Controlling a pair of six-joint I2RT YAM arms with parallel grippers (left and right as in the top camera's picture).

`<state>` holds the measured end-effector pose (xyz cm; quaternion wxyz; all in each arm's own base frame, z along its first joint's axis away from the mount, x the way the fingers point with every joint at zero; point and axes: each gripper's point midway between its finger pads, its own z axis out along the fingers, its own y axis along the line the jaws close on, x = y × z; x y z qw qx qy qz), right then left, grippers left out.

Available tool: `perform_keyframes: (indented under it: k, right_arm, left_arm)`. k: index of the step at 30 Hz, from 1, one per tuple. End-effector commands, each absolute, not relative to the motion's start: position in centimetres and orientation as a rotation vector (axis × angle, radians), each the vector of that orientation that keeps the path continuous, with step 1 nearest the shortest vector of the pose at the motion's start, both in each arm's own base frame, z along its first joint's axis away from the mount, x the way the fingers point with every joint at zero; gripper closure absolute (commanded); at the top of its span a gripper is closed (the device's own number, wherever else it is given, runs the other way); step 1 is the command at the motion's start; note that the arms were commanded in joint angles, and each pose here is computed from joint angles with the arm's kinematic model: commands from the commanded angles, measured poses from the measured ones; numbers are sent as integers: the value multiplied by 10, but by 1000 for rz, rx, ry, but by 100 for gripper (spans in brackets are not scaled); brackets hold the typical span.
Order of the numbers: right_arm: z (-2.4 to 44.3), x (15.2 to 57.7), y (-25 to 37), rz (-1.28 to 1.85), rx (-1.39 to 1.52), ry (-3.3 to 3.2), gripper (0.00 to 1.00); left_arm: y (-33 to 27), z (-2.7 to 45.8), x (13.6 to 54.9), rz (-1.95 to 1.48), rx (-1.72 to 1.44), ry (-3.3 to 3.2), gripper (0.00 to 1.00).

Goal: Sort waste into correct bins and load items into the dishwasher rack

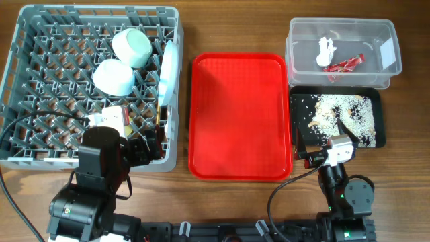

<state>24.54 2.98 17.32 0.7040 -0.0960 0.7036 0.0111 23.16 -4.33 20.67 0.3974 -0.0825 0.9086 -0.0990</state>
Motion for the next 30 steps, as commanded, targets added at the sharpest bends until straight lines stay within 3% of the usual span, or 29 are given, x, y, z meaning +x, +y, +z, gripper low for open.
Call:
perform_keyframes:
  k: [1, 21, 30]
  right_arm:
    - [174, 245, 32, 43, -207, 1560, 0]
    - [174, 245, 32, 44, -207, 1563, 0]
    - [174, 245, 32, 44, -207, 1563, 0]
  left_arm:
    - [-44, 206, 231, -252, -191, 2303, 0]
    - [-44, 206, 231, -252, -191, 2303, 0]
    - [-10, 194, 241, -244, -347, 2128, 0]
